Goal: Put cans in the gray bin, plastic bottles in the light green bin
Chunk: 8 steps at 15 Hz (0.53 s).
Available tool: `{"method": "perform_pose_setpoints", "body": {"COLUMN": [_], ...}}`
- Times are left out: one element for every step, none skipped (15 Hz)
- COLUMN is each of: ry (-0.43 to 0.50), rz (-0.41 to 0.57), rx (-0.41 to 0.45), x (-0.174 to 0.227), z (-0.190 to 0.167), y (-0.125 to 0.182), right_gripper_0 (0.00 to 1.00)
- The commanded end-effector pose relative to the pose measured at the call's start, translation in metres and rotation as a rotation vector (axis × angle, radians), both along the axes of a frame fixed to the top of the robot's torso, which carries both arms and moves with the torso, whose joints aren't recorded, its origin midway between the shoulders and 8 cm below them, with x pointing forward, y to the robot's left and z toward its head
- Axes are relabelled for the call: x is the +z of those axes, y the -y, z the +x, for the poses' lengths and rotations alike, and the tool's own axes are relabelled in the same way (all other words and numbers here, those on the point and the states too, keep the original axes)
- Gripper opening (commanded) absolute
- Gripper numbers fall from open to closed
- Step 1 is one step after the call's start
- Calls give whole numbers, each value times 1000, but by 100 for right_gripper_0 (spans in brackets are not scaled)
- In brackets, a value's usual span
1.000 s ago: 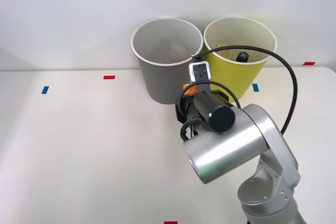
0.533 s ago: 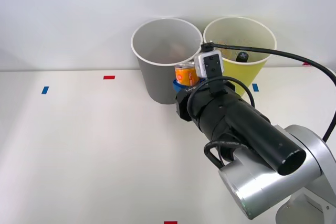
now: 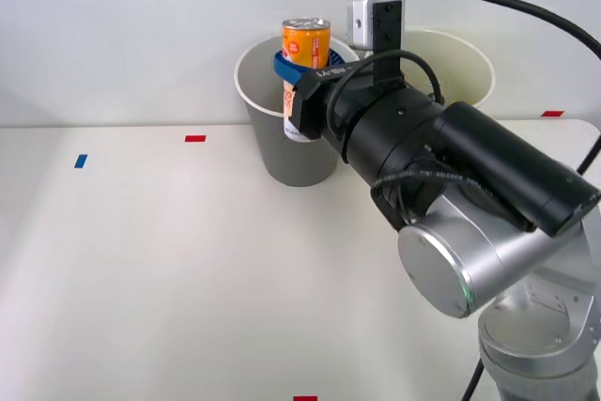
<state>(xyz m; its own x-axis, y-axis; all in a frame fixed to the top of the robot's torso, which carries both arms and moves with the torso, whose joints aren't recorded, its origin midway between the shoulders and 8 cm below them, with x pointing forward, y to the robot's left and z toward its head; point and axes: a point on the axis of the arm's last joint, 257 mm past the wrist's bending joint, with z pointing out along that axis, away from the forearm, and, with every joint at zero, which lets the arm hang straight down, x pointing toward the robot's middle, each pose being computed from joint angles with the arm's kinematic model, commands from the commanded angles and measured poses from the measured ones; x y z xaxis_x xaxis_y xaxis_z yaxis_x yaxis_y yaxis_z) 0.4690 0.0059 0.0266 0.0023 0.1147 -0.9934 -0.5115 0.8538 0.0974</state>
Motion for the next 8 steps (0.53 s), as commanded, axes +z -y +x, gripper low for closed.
{"method": "perform_pose_setpoints", "body": {"ry": [45, 53, 51, 50, 56, 64, 64, 57], "rz": [25, 20, 5, -13, -18, -18, -24, -32], "rx": [-5, -18, -29, -49, -68, -83, -93, -97], "x": [25, 27, 28, 31, 34, 38, 37, 33], "z": [42, 55, 69, 86, 99, 110, 120, 125], "y": [-6, -6, -7, -5, -1, 3, 3, 2], "right_gripper_0": [0, 0, 0, 0, 0, 0, 0, 0]}}
